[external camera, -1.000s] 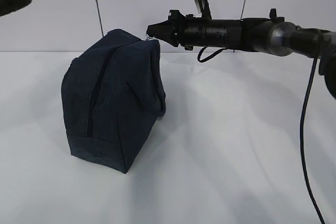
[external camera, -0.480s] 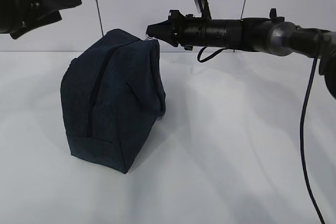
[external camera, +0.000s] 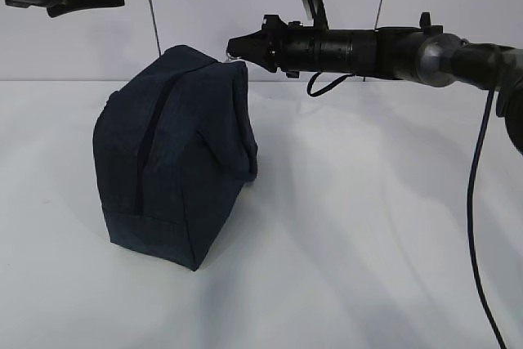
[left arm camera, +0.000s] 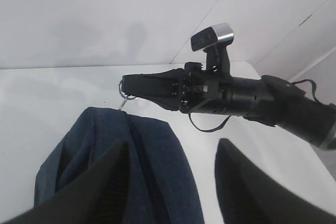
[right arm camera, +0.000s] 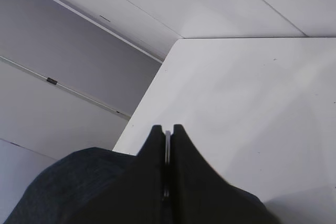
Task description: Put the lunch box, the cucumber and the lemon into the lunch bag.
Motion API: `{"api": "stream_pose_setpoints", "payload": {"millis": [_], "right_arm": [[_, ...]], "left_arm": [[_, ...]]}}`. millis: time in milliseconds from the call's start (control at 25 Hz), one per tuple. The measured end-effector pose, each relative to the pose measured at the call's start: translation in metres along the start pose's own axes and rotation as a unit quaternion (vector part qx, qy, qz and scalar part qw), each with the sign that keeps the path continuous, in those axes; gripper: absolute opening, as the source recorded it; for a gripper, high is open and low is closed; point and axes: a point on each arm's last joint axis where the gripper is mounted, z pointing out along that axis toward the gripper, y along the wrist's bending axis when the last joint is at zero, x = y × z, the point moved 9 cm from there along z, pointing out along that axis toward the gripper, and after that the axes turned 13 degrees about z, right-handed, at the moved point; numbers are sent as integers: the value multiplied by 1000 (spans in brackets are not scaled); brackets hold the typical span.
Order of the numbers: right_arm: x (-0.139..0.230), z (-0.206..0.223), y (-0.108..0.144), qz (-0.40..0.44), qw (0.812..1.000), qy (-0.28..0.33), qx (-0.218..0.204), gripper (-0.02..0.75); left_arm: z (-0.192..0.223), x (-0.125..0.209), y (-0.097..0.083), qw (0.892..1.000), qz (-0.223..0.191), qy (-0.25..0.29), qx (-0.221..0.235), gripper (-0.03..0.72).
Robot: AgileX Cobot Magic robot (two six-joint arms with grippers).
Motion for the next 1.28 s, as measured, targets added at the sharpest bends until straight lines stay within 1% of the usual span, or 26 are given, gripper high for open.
{"api": "stream_pose_setpoints", "payload": {"millis": [80,240,360,520,680,800,880,1000,1280], "right_arm": [[1,0,1,0,1000,1,-2,20],[1,0,1,0,1000,2,-2,20],[1,0,1,0,1000,2,-3,20],[1,0,1,0,1000,3,-4,20],[3,0,1,-2,1000,7,-3,20],[6,0,-1,-9,1000,16,2,20],[8,0,-2,-13,1000,23,6,20],[10,0,-3,-16,999,27,8,20],[11,0,-3,-17,999,29,7,20]], "left_arm": [[8,-2,7,1000,-5,17,0,368],[22,11,29,998,-16,61,-7,368],[33,16,39,997,-11,78,-11,368],[51,18,46,996,-12,92,-3,368],[72,22,52,993,-26,113,15,368],[84,25,59,992,-25,123,13,368],[88,28,66,991,-20,134,5,368],[92,33,70,989,-13,146,0,368],[92,33,70,989,-13,149,2,368]]}}
